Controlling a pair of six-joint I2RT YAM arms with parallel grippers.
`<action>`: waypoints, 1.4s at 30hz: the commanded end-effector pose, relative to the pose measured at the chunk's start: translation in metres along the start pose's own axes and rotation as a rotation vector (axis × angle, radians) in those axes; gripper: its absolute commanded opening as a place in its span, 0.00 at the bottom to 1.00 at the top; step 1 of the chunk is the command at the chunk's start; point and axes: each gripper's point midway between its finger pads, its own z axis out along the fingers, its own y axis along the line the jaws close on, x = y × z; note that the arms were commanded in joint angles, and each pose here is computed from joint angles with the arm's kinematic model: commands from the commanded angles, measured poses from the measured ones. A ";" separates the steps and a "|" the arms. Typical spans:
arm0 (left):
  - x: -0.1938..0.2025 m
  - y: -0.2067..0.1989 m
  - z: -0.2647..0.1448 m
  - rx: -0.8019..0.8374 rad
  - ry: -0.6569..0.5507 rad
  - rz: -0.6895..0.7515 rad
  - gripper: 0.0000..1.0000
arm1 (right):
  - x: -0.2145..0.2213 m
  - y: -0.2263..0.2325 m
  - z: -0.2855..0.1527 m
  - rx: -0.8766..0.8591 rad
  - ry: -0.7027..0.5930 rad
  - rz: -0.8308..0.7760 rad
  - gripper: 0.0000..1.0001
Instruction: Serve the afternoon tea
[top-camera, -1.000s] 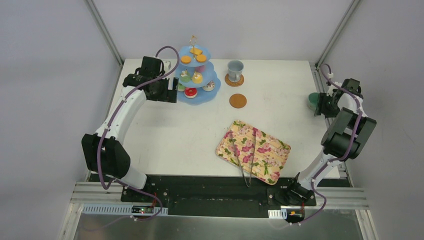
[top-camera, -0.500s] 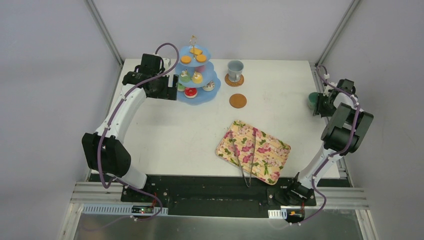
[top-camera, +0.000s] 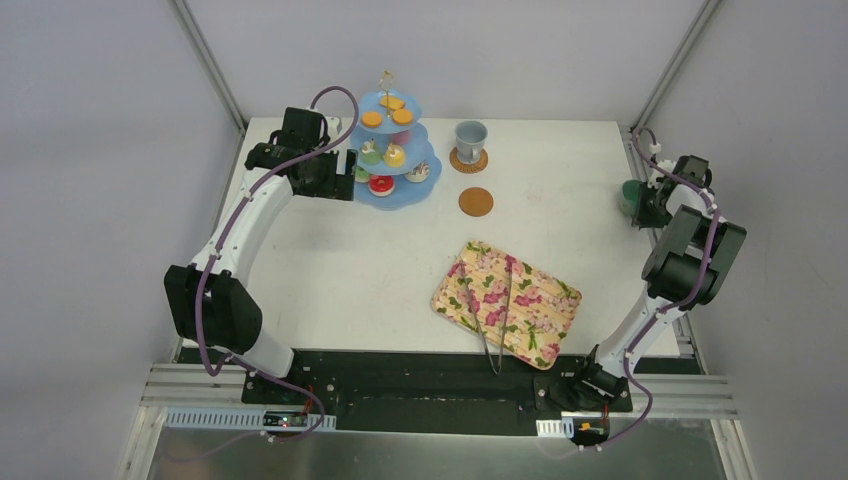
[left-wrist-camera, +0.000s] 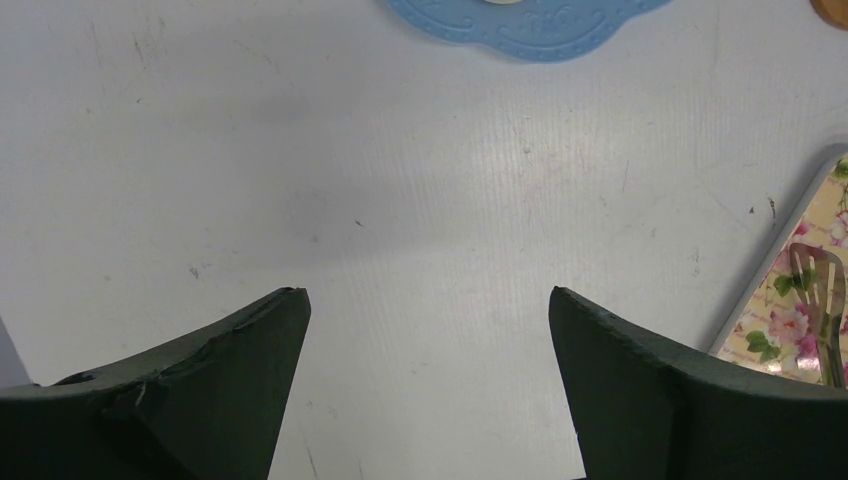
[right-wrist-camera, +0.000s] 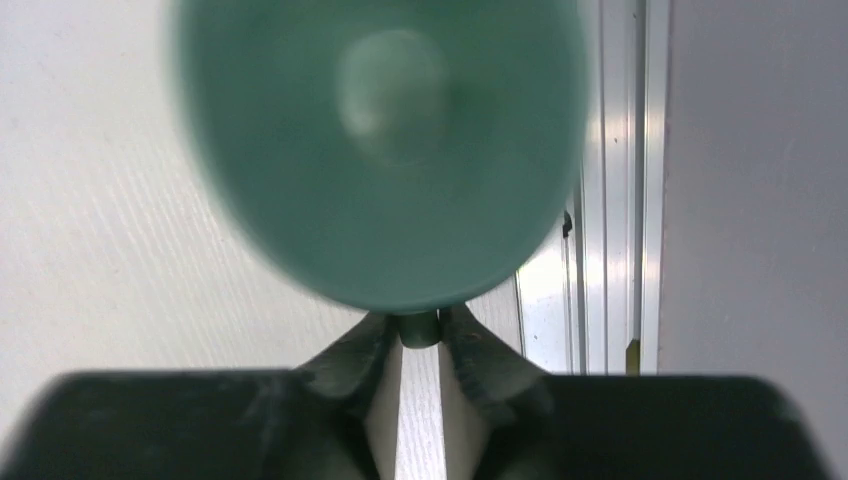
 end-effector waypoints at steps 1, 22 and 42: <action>-0.007 0.005 -0.009 -0.005 -0.025 0.002 0.94 | -0.020 0.000 -0.014 0.021 -0.071 -0.002 0.06; -0.007 -0.004 -0.008 0.038 -0.024 -0.019 0.94 | -0.078 0.261 -0.057 0.039 -0.173 0.188 0.00; 0.004 0.000 -0.011 0.016 -0.021 -0.021 0.94 | -0.022 0.407 -0.048 -0.133 -0.141 0.025 0.00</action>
